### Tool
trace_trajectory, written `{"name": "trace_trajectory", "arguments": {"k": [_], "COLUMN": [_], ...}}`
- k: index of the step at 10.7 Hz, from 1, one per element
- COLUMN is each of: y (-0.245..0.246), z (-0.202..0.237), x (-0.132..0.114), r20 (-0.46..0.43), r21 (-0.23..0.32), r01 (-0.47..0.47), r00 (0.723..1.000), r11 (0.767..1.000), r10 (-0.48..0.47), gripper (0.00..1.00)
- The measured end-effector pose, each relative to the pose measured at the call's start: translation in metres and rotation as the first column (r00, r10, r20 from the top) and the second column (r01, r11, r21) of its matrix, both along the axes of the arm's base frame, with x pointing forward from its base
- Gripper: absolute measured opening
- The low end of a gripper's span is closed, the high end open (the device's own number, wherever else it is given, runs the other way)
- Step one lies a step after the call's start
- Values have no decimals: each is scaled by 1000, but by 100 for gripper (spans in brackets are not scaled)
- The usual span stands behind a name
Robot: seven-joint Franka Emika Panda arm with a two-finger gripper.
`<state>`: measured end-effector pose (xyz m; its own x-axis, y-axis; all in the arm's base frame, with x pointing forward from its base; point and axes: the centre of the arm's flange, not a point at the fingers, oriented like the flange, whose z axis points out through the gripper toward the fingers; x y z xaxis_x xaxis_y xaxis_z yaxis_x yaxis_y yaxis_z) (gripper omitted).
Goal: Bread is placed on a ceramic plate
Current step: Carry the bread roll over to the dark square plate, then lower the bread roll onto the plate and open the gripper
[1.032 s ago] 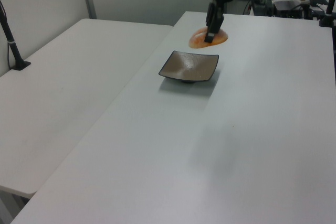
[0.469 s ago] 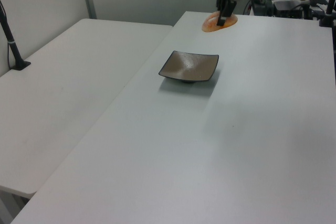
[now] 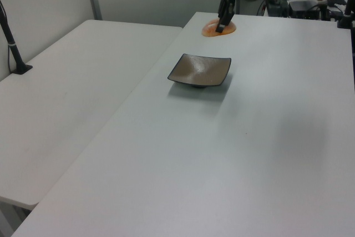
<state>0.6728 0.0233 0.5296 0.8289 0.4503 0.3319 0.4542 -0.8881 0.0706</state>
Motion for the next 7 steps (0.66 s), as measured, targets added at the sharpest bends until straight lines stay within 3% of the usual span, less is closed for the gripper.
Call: {"name": "trace_trajectory", "arguments": {"k": [3,7], "y": [-5,-10], "z": [-42,-110], "x": [26,54], "r20": [67,133], "r21": [35,38], "r01": [33,60], "r00": [997,989], "r11": [999,997], "r10": [-35,-64], "gripper": [21,21]}}
